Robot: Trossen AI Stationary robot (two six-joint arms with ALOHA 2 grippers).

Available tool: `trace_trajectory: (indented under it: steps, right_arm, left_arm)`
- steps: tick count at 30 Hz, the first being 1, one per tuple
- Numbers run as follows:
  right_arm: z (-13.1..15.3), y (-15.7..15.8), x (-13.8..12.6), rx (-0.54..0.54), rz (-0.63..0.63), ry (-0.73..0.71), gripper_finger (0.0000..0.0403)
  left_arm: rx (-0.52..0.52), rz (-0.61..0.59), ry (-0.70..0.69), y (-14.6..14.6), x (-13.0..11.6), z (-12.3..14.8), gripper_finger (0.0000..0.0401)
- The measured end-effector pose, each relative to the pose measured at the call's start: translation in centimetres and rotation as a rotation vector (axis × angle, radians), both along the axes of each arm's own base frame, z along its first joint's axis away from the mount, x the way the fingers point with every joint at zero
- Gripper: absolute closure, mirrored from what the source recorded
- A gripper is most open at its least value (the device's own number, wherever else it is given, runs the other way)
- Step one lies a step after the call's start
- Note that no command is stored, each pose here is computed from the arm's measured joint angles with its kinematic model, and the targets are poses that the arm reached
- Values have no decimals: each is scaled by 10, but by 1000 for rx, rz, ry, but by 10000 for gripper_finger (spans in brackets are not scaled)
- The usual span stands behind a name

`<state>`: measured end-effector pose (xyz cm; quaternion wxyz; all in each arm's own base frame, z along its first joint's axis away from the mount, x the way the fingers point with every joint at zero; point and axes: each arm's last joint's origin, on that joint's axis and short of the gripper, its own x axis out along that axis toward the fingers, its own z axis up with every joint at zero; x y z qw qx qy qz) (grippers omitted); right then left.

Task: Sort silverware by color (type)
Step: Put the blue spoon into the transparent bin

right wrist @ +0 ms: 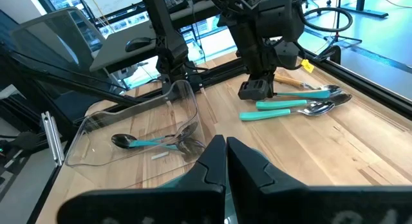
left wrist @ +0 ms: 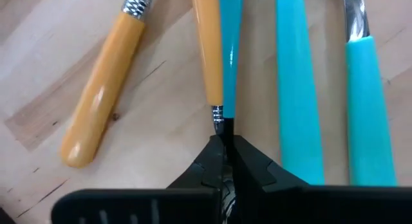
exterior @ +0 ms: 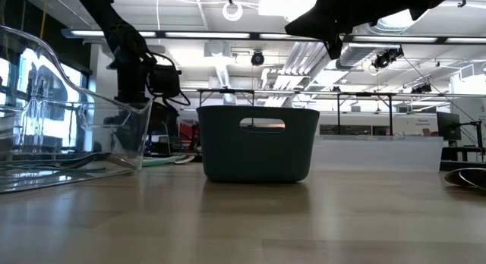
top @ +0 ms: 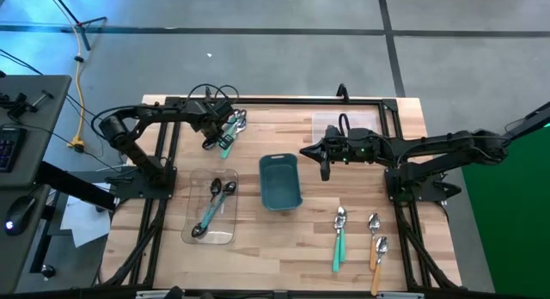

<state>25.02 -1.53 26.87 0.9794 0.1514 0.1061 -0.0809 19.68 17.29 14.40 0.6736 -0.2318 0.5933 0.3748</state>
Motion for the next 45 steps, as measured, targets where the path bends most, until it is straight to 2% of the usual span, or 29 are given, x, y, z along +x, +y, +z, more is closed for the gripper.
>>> trace_trajectory:
  steps: [11, 17, 23, 27, 30, 34, 39, 45]
  right_arm:
    - [0, 0, 0, -3, 1, 0, 403]
    - [0, 0, 0, 4, 0, -1, 403]
    - [0, 1, 0, 19, 17, -2, 403]
    - [2, 1, 1, 75, 3, -35, 403]
    - [4, 1, 1, 75, 4, -50, 403]
    - [4, 1, 1, 72, 5, -53, 403]
    - [4, 1, 1, 51, 9, -49, 403]
    - [2, 1, 0, 51, 8, -25, 403]
  left_arm:
    - [105, -3, -116, -1, -9, 44, 400]
    - [44, 1, -162, -8, -9, 39, 400]
    - [-38, -109, -355, -23, 6, 34, 401]
    - [-5, -203, -497, -36, 22, 48, 401]
    - [41, -244, -572, -43, 28, 59, 401]
    - [94, -190, -561, -45, 29, 61, 401]
    - [45, -132, -507, -43, 35, 44, 401]
    - [-28, -146, -486, -49, 56, 22, 401]
